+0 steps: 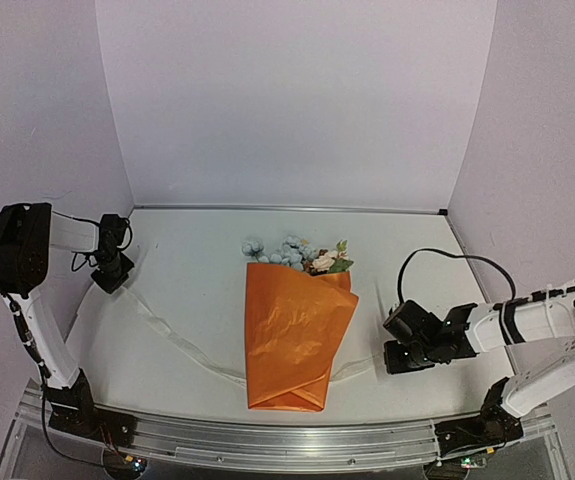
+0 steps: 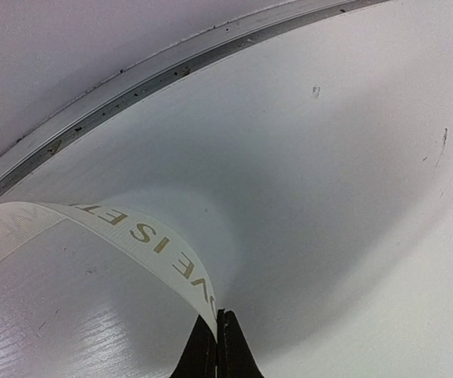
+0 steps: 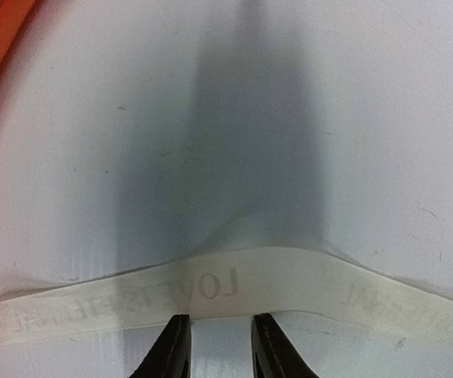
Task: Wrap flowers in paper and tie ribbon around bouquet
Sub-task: Adjust the ribbon at the center of the board.
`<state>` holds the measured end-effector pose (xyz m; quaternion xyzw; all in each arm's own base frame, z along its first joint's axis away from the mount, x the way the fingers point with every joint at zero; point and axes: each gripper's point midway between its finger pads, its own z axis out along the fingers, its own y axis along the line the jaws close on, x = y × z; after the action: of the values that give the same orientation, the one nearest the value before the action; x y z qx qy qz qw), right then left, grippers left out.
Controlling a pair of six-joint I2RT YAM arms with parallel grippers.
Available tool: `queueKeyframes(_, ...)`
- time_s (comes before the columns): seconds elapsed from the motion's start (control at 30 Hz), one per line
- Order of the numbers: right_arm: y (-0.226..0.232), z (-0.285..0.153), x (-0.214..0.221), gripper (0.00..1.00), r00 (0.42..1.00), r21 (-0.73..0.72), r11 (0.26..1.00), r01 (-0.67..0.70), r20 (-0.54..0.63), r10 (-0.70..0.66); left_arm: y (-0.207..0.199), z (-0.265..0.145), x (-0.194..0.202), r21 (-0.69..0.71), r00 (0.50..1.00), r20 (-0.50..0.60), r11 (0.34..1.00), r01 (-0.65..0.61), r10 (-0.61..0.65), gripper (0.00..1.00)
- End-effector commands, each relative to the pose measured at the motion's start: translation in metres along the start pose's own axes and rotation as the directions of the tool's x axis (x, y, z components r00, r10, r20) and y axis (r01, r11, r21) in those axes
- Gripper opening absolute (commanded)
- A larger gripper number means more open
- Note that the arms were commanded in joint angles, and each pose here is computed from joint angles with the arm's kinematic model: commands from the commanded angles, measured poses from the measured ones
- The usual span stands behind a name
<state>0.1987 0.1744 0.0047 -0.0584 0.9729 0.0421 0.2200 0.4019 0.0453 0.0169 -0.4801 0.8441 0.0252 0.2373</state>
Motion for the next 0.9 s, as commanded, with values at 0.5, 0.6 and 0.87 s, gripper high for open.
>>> queueKeyframes(0.5, -0.018, -0.028, -0.009, 0.64, 0.820, 0.001, 0.822, -0.570, 0.061, 0.569, -0.018, -0.005, -0.008, 0.066, 1.000, 0.011, 0.998, -0.015, 0.015, 0.00)
queueKeyframes(0.6, -0.019, -0.026, -0.016, 0.65, 0.790, 0.009, 0.793, -0.609, 0.094, 0.606, -0.018, -0.005, -0.008, 0.066, 1.000, 0.012, 0.998, -0.018, 0.017, 0.00)
queueKeyframes(0.87, -0.023, -0.007, -0.025, 0.57, 0.695, -0.006, 0.703, -0.711, 0.142, 0.705, -0.018, -0.005, -0.008, 0.067, 1.000, 0.011, 0.998, -0.018, 0.017, 0.00)
